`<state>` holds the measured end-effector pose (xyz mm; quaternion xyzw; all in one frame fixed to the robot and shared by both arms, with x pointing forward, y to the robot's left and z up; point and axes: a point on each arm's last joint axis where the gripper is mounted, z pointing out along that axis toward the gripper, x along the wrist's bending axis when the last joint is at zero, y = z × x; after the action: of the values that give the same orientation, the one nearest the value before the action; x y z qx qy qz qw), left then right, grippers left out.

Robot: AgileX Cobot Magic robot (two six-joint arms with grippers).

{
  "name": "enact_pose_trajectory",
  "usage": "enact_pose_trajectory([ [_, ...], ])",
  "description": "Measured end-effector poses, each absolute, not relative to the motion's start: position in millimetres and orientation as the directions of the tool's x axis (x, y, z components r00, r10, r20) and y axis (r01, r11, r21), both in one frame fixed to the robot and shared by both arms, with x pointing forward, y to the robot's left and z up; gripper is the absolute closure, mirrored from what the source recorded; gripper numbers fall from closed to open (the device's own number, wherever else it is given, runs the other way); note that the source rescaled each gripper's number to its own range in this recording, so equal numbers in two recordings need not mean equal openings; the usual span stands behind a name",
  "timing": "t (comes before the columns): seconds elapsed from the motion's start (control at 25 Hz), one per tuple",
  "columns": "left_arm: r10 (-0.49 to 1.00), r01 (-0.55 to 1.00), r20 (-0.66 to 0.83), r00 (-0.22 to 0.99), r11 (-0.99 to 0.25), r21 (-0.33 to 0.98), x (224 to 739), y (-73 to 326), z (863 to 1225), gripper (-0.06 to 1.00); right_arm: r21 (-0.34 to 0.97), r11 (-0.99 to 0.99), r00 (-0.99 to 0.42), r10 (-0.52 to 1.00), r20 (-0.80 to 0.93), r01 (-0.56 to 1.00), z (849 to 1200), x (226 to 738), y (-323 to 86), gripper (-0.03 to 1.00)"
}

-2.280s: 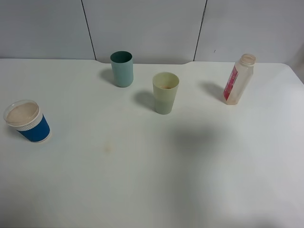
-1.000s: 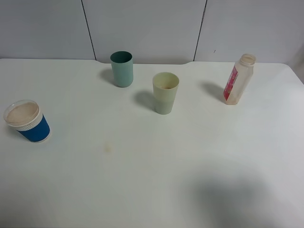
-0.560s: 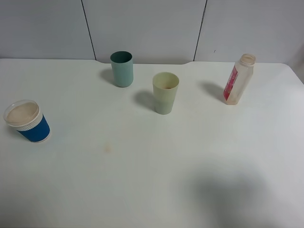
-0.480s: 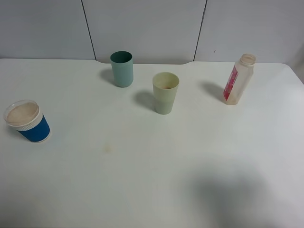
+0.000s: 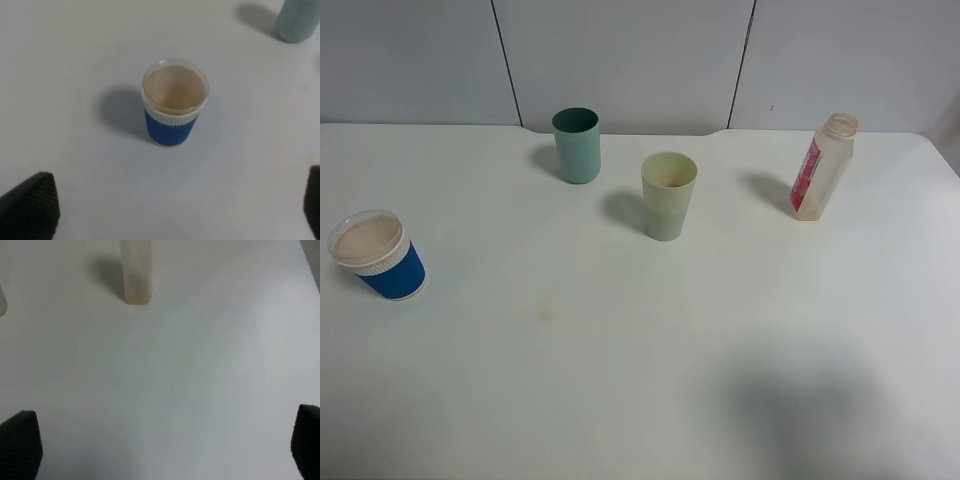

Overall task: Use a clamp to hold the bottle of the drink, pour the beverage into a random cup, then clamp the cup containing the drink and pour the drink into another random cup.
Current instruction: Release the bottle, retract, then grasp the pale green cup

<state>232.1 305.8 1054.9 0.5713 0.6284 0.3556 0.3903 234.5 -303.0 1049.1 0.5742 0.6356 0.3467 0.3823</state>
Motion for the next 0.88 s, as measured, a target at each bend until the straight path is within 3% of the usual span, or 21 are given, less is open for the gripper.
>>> enact_pose_trajectory([
  [0.36,0.996,0.440,-0.084,-0.043,0.094,0.893,232.1,305.8,1054.9,-0.03,0.880,0.061,0.037,0.995,-0.089,0.472,1049.1,234.3,-302.4,-0.03],
  [0.88,0.996,0.440,-0.084,-0.043,0.094,0.893,232.1,305.8,1054.9,-0.03,0.879,0.060,0.043,0.995,-0.091,0.472,1049.1,234.3,-302.3,-0.03],
])
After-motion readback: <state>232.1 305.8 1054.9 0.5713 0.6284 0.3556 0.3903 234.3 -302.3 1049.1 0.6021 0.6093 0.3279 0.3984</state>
